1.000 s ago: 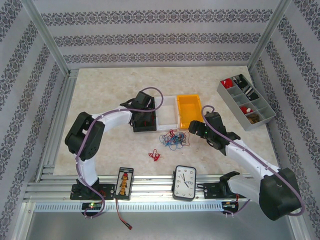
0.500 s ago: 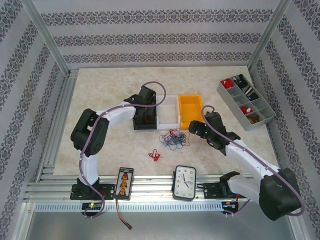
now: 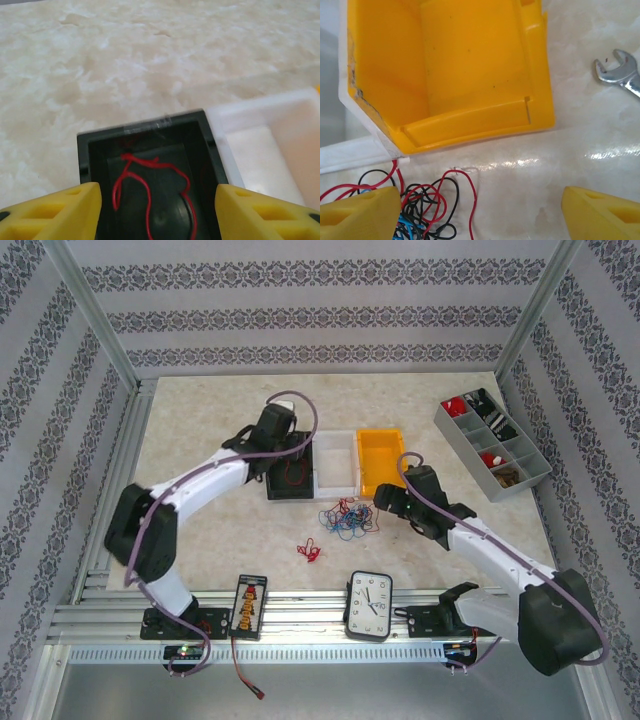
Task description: Untangle the cables
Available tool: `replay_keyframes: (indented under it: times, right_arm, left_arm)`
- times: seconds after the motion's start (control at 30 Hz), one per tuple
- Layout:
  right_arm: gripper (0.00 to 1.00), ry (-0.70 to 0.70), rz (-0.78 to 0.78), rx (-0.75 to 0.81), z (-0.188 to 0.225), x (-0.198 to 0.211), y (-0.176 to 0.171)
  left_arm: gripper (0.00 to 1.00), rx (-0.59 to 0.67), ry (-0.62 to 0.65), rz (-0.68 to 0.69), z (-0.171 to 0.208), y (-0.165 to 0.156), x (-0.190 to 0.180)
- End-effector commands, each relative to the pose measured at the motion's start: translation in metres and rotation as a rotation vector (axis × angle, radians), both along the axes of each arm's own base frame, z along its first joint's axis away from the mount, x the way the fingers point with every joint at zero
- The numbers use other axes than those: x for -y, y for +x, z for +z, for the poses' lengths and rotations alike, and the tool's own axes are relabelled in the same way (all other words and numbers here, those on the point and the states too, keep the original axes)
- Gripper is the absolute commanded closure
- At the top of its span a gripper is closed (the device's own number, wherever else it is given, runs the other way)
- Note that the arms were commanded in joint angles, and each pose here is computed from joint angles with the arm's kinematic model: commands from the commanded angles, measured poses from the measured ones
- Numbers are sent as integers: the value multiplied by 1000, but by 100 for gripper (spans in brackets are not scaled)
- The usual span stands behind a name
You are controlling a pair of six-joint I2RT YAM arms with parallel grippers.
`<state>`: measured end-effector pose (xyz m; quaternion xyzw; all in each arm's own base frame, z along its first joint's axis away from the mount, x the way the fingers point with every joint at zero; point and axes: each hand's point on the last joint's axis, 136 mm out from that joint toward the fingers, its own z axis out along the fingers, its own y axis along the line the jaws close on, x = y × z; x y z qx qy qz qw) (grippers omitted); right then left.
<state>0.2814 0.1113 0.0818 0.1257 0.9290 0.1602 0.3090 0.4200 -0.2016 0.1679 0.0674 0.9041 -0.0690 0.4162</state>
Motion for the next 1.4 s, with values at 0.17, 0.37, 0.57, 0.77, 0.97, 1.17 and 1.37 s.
replay_keyframes:
  times: [0.17, 0.37, 0.57, 0.77, 0.97, 1.17, 1.37]
  right_arm:
    - [16, -11, -10, -19, -9, -8, 7]
    - [16, -26, -3, -33, -12, -10, 11]
    - [16, -31, -8, -30, -11, -8, 10]
    - [16, -35, -16, -24, -9, -5, 7]
    - [16, -24, 2, -11, -4, -7, 7]
    - [16, -38, 2, 3, 1, -6, 11]
    - [16, -32, 12, 14, 5, -8, 13]
  left_arm:
    - [32, -204, -109, -529, -51, -159, 43]
    - [34, -325, -22, -643, -91, -206, 47]
    - [51, -359, -16, -702, -109, -201, 69]
    - [56, -421, 13, -737, -130, -201, 80]
    - [64, -414, 49, -707, -142, -193, 78]
    - [71, -437, 62, -692, -150, -187, 82]
    - [98, -469, 94, -639, -162, -182, 77]
